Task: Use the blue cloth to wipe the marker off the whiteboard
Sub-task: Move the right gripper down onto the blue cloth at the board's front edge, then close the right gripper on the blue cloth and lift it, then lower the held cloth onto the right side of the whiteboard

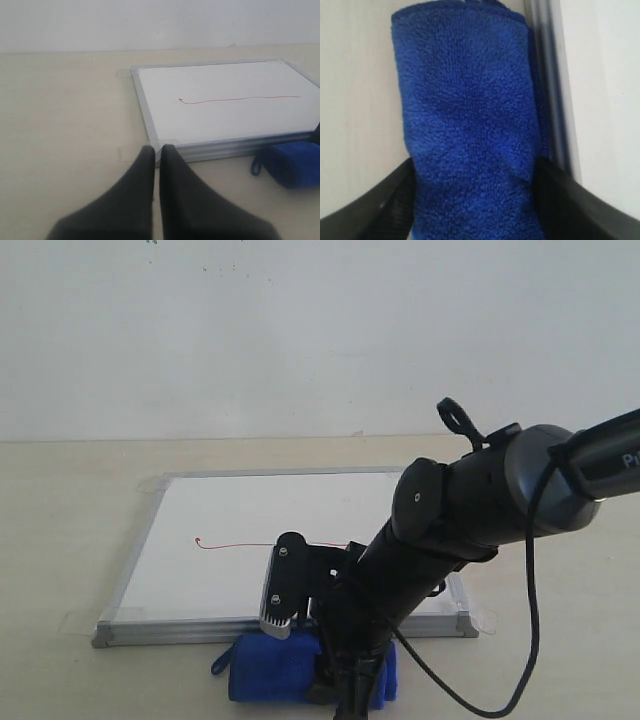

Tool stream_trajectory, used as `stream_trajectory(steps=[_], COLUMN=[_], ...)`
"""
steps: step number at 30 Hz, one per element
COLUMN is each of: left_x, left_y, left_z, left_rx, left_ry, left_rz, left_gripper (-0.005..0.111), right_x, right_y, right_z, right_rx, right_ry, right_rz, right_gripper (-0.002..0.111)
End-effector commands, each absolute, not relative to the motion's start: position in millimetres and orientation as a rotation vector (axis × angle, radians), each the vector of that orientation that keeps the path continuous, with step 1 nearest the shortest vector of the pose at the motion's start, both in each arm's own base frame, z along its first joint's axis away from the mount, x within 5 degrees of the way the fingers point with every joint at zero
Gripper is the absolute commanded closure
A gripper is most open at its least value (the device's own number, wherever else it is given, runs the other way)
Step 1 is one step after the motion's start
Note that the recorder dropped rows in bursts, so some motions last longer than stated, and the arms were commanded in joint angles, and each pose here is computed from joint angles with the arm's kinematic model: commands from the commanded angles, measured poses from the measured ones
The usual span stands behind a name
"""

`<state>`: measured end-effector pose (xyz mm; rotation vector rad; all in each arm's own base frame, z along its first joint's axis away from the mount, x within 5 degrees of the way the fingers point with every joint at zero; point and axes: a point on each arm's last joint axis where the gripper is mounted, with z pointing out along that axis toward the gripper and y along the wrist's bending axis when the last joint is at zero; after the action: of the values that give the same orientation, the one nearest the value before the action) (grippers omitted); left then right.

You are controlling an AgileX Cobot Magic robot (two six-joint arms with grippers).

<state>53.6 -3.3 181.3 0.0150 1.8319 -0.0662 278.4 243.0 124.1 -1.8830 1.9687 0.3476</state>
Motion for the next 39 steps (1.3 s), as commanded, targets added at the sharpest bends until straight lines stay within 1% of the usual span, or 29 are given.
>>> stream_trajectory(steps=[1,5,6,7,9,11,12,15,18,23,26,28,30,32,33,35,36,39], left_x=[53.5,53.5,53.5,53.5,53.5,53.5,53.5,53.5,53.5,53.5,53.5,53.5,53.5,53.5,53.5,53.5,53.5,53.5], left_y=[-3.6,-3.6,-3.6,-3.6,-3.6,-3.6,-3.6,-3.6,-3.6,-3.6,-3.6,-3.6,-3.6,-3.6,-3.6,-3.6,-3.6,-3.6], left_z=[182.8,182.8,182.8,182.8,182.8,182.8,182.8,182.8,182.8,182.8,182.8,182.8,182.8,182.8,182.8,182.8,182.8,182.8], left_rx=[0.01,0.01,0.01,0.01,0.01,0.01,0.01,0.01,0.01,0.01,0.01,0.01,0.01,0.01,0.01,0.01,0.01,0.01], left_ry=[1.821,1.821,1.821,1.821,1.821,1.821,1.821,1.821,1.821,1.821,1.821,1.821,1.821,1.821,1.821,1.821,1.821,1.821], left_rz=[-0.075,-0.075,-0.075,-0.075,-0.075,-0.075,-0.075,-0.075,-0.075,-0.075,-0.075,-0.075,-0.075,-0.075,-0.075,-0.075,-0.075,-0.075], left_gripper=[0.103,0.103,0.103,0.103,0.103,0.103,0.103,0.103,0.103,0.103,0.103,0.103,0.103,0.103,0.103,0.103,0.103,0.103], right_x=[278.4,277.1,276.6,276.2,273.9,270.6,269.3,271.7,273.5,274.1,281.4,308.7,332.6,359.4,372.0,393.7,405.2,418.3], right_y=[245.2,245.4,245.3,245.3,245.2,245.5,245.6,249.0,252.9,255.6,249.4,231.2,213.7,191.3,181.0,164.6,161.6,173.7], right_z=[114.6,111.5,111.4,112.3,114.5,118.1,120.5,134.9,158.9,221.0,254.7,281.4,282.9,270.0,258.6,229.8,208.7,167.3], right_rx=[-1.885,-1.883,-1.879,-1.869,-1.864,-1.865,-1.862,-1.75,-1.628,-1.608,-1.545,-1.217,-1.009,-0.847,-0.759,-0.684,-0.668,-0.714], right_ry=[1.992,2.014,2.023,2.036,2.059,2.088,2.1,2.173,2.252,2.192,2.172,2.266,2.345,2.444,2.498,2.546,2.551,2.52], right_rz=[0.366,0.388,0.395,0.402,0.43,0.477,0.495,0.534,0.592,0.628,0.475,0.196,0.093,0.049,0.045,0.028,0.026,0.032], right_gripper=[0.046,0.047,0.049,0.055,0.073,0.098,0.108,0.107,0.107,0.109,0.109,0.109,0.109,0.109,0.109,0.109,0.109,0.109])
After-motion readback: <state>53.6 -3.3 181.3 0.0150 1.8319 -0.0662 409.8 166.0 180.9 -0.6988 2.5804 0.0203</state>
